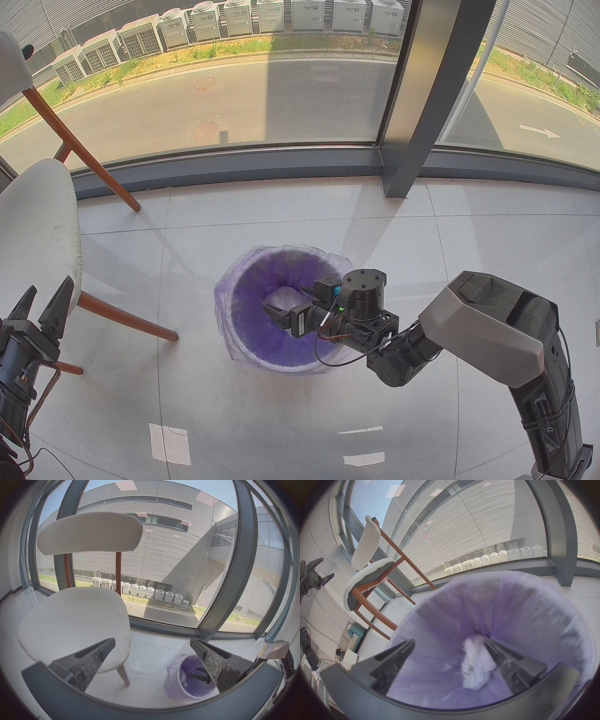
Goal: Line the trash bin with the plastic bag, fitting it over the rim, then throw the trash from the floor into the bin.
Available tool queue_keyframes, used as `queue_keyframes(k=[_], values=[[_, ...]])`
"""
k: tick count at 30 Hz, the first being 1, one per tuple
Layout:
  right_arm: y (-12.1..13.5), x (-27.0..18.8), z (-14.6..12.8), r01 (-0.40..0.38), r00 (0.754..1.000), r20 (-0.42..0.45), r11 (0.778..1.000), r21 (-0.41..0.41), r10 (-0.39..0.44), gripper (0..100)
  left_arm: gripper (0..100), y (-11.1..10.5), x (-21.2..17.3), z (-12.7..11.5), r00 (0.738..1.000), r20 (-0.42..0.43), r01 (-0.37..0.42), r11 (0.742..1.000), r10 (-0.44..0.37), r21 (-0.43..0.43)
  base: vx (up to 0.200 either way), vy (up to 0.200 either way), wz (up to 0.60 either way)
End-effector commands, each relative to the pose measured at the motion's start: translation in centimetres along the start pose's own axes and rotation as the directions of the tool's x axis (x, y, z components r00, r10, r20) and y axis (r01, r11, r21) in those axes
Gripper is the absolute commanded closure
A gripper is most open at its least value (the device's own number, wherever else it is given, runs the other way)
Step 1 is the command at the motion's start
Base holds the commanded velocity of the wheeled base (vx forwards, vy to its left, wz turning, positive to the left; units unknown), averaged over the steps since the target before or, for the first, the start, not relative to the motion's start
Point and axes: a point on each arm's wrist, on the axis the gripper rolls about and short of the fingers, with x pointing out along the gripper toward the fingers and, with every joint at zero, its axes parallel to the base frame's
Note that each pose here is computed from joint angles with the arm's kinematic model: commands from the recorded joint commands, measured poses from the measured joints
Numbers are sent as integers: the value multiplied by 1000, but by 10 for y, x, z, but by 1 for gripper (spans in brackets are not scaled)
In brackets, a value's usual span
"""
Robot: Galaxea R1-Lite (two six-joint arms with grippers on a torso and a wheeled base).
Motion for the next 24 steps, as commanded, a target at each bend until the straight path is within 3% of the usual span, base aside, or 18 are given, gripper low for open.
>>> queue_keyframes(k=[1,2,3,7,10,15,18,21,22,23,24], values=[[2,-3,14,0,999,33,1000,-4,0,0,0,1,-2,-4,1000,-16,-3,1000,3,2,0,0,0],[2,-3,14,0,999,33,1000,-4,0,0,0,1,-2,-4,1000,-16,-3,1000,3,2,0,0,0],[6,-14,43,22,995,93,1000,10,-23,0,0,2,-4,-4,1000,-20,-7,1000,7,3,0,0,0],[6,-41,87,61,982,175,997,54,-69,0,0,2,-7,-2,1000,-9,-6,1000,6,1,0,0,0],[-2,-62,107,85,974,203,995,59,-95,0,0,2,-7,-2,1000,-9,-8,1000,8,1,0,0,0],[-24,-140,152,180,943,274,982,64,-190,0,0,6,-8,-1,998,8,-59,998,59,6,0,0,0],[-37,-194,169,260,911,314,963,67,-268,0,0,6,-11,2,998,29,-57,998,57,6,0,0,0],[-55,-254,177,370,861,351,927,69,-369,0,0,6,-12,3,998,37,-56,998,55,8,0,0,0],[-56,-256,177,375,858,353,924,68,-374,0,0,6,-12,3,998,37,-56,998,55,8,0,0,0],[-59,-291,178,430,824,376,900,71,-424,0,0,6,-12,3,998,36,-57,998,57,8,0,0,0],[-58,-310,177,454,806,389,888,75,-446,0,0,6,-12,3,998,36,-59,998,59,7,0,0,0]])
